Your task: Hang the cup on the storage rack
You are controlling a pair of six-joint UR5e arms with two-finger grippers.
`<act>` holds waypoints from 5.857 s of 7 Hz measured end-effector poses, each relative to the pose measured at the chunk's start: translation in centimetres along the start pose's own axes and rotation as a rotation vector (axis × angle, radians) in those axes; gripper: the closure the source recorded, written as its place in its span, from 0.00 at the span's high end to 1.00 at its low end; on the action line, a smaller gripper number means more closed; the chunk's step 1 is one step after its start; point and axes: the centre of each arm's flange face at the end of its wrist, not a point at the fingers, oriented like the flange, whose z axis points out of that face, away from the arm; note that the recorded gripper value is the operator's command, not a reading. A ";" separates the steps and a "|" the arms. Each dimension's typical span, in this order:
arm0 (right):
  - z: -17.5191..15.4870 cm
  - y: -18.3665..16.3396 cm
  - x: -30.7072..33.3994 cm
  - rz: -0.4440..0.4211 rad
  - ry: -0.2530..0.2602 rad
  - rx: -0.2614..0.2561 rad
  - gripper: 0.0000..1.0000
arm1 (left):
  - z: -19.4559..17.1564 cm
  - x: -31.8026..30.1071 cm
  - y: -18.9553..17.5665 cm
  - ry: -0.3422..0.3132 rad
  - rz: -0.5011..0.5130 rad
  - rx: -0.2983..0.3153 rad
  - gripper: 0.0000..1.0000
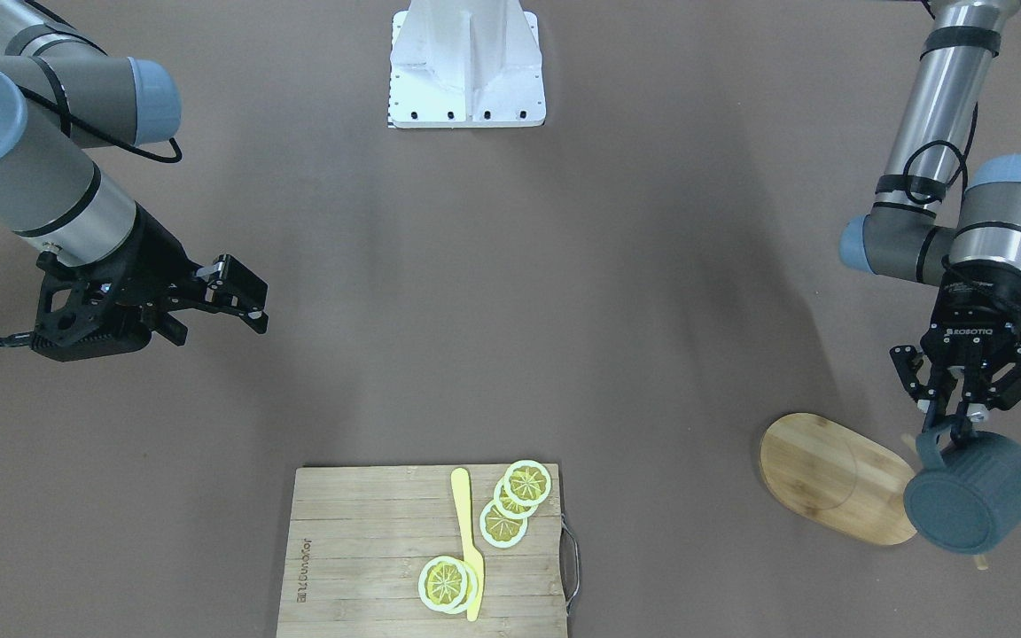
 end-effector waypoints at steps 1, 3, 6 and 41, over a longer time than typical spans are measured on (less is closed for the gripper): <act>0.0 0.0 0.0 0.000 0.000 -0.001 1.00 | -0.3 0.0 -0.3 0.000 -0.011 0.007 0.00; 0.1 0.0 0.0 -0.001 0.000 -0.001 1.00 | -0.7 0.0 -0.7 0.003 -0.036 0.015 0.61; 0.1 0.1 -0.1 -0.001 0.000 -0.001 1.00 | -0.9 0.1 -0.9 0.017 -0.055 0.024 0.98; -10.5 8.5 51.1 0.147 0.220 -0.024 1.00 | -23.1 18.2 -8.2 -1.500 1.548 -0.261 0.98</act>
